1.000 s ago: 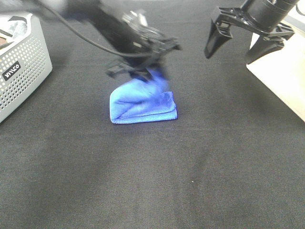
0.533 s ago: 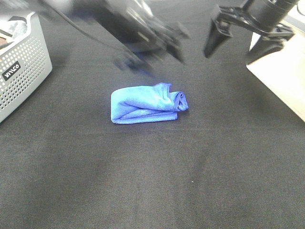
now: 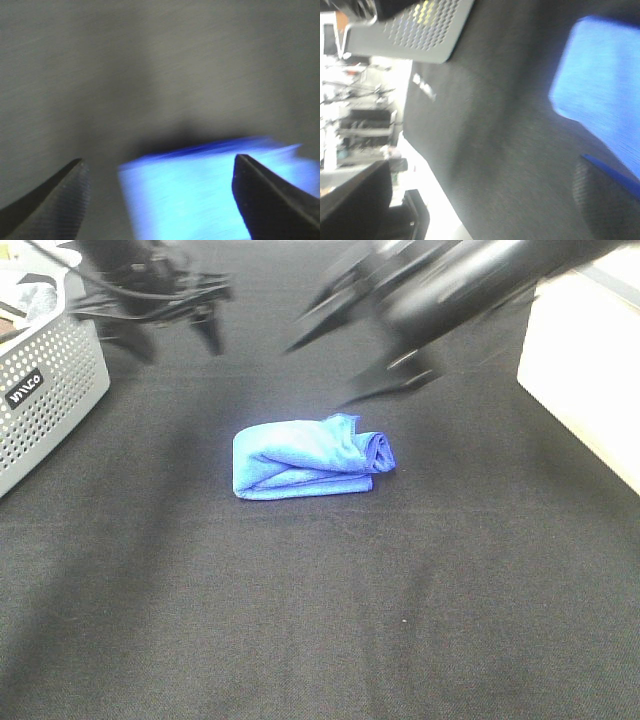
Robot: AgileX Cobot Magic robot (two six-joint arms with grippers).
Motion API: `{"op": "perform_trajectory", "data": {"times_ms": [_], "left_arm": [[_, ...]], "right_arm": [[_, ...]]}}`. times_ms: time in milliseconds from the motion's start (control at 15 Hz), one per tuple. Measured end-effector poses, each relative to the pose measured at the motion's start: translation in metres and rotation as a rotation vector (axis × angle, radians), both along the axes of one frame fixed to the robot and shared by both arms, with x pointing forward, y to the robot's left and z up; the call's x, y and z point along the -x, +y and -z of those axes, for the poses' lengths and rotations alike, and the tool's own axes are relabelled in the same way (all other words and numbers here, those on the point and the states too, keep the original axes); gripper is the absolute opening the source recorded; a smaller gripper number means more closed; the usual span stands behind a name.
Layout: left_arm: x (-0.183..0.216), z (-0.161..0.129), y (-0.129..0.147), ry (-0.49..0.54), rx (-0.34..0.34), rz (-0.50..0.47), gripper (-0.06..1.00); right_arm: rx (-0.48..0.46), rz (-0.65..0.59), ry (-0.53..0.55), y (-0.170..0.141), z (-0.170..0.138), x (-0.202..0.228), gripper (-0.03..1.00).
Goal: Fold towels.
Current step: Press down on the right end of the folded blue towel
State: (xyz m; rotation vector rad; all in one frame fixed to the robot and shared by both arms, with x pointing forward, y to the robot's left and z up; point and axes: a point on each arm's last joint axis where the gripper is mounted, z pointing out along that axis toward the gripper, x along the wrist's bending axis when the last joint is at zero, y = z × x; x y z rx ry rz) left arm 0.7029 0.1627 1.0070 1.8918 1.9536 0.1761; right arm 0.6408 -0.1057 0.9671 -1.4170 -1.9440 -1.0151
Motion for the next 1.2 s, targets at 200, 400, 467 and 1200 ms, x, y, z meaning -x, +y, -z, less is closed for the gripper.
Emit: {"op": "perform_trajectory", "data": {"times_ms": [200,400,467,1200], "left_arm": [[0.000,0.000,0.004,-0.005,-0.040,0.030,0.75],[0.000,0.001,0.004,-0.001,-0.043,0.036,0.75],[0.000,0.001,0.004,0.001,-0.044,0.037,0.75],[0.034,-0.058,0.011,0.018,-0.084,0.152,0.75]], "right_arm": [[-0.014,-0.025,0.030,0.021,0.042,-0.015,0.91],[-0.005,-0.006,0.046,0.021,0.064,-0.027,0.90],[0.006,0.012,0.059,0.016,0.076,-0.031,0.90],[0.212,0.067,0.100,-0.063,0.053,-0.042,0.89]]}}
